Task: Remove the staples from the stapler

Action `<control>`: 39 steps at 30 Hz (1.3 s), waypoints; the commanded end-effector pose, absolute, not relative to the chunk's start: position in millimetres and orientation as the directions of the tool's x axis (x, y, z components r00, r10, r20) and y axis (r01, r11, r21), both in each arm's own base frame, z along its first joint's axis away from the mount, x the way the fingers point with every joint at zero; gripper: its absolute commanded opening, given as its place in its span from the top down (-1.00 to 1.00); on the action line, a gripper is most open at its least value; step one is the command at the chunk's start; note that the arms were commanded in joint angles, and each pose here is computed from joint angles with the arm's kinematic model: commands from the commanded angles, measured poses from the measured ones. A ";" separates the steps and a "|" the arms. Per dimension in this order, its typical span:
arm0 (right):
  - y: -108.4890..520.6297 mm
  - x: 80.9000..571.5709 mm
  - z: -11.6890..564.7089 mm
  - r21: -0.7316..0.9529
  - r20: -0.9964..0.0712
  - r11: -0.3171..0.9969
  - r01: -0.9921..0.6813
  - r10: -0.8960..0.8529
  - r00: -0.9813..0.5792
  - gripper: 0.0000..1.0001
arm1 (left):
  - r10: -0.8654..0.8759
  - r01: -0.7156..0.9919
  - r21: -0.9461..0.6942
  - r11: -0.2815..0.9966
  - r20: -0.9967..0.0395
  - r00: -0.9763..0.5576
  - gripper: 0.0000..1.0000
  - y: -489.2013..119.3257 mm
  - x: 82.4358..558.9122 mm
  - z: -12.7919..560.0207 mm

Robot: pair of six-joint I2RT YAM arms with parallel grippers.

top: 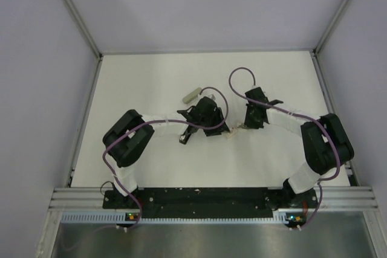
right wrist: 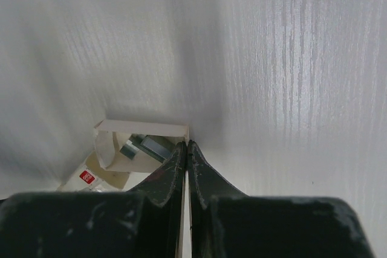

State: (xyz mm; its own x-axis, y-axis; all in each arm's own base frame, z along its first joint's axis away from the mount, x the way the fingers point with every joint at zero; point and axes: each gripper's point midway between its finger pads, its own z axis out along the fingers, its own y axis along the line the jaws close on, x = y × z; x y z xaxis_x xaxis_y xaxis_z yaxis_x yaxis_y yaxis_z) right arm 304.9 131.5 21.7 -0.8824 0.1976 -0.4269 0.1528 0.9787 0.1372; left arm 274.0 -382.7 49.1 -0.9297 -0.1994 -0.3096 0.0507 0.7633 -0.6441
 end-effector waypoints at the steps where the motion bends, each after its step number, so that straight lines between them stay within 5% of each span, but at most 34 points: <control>1: 142.6 312.2 35.1 0.159 -0.469 0.982 0.104 0.168 -0.867 1.00 | -0.215 0.062 -0.669 0.740 -0.323 -0.922 -0.03 -389.8 281.9 55.5; 39: 133.9 249.7 30.9 0.165 -0.424 0.983 0.085 0.149 -0.893 1.00 | -0.221 0.059 -0.671 0.739 -0.324 -0.920 -0.03 -385.2 276.8 54.7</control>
